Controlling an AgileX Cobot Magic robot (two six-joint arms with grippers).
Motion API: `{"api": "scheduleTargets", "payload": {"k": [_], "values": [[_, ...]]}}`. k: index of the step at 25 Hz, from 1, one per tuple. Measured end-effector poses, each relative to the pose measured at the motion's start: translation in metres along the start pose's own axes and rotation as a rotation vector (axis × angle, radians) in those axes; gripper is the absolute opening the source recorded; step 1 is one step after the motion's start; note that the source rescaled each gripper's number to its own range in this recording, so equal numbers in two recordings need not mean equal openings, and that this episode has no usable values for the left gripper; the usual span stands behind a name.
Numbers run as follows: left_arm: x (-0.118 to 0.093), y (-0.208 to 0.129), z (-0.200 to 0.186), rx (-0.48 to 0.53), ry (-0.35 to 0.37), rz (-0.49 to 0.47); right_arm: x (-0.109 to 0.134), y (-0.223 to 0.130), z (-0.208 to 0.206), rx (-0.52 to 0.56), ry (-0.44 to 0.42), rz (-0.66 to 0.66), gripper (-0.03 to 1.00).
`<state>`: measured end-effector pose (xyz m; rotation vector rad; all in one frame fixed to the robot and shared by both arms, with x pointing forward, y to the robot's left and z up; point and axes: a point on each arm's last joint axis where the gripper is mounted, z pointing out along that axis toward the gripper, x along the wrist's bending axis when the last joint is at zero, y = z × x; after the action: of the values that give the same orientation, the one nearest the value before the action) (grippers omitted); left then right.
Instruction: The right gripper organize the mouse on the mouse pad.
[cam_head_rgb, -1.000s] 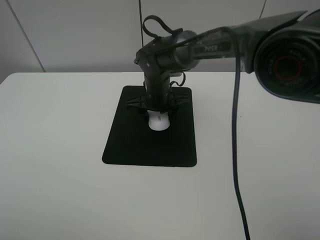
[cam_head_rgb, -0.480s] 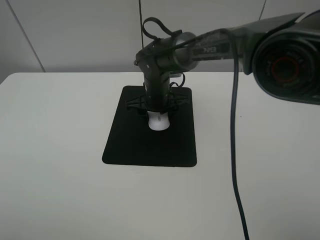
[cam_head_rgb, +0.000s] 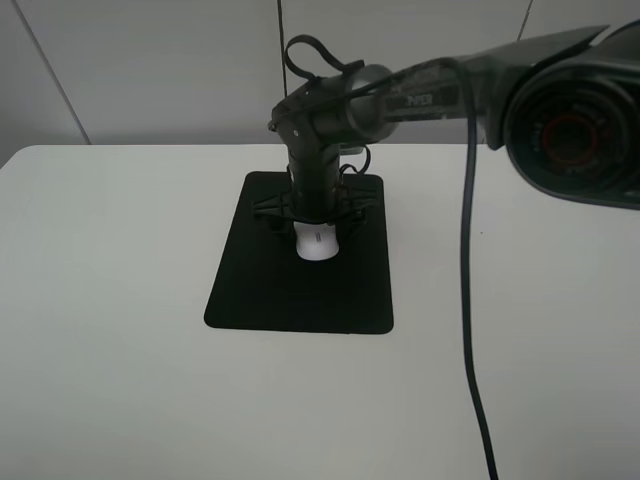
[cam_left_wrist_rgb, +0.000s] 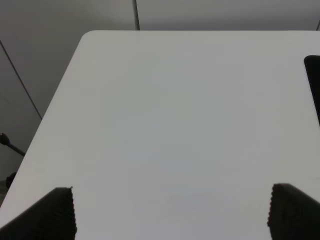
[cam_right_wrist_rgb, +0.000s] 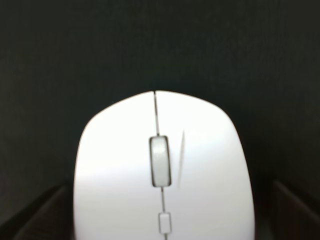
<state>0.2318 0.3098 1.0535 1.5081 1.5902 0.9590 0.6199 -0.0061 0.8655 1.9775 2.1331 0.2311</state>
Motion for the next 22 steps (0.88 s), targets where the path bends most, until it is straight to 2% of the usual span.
{"api": "scheduleTargets", "payload": {"k": [5,13,17,22], "values": [[0.000,0.000,0.000,0.000,0.000,0.000,0.000,0.003,-0.010,-0.018,0.013,0.005,0.87],[0.000,0.000,0.000,0.000,0.000,0.000,-0.005,0.021,-0.084,-0.148,0.105,-0.007,0.87],[0.000,0.000,0.000,0.000,0.000,0.000,-0.013,0.022,-0.095,-0.117,0.105,-0.039,0.87],[0.000,0.000,0.000,0.000,0.000,0.000,-0.031,0.024,-0.092,-0.038,0.058,-0.070,0.87]]}}
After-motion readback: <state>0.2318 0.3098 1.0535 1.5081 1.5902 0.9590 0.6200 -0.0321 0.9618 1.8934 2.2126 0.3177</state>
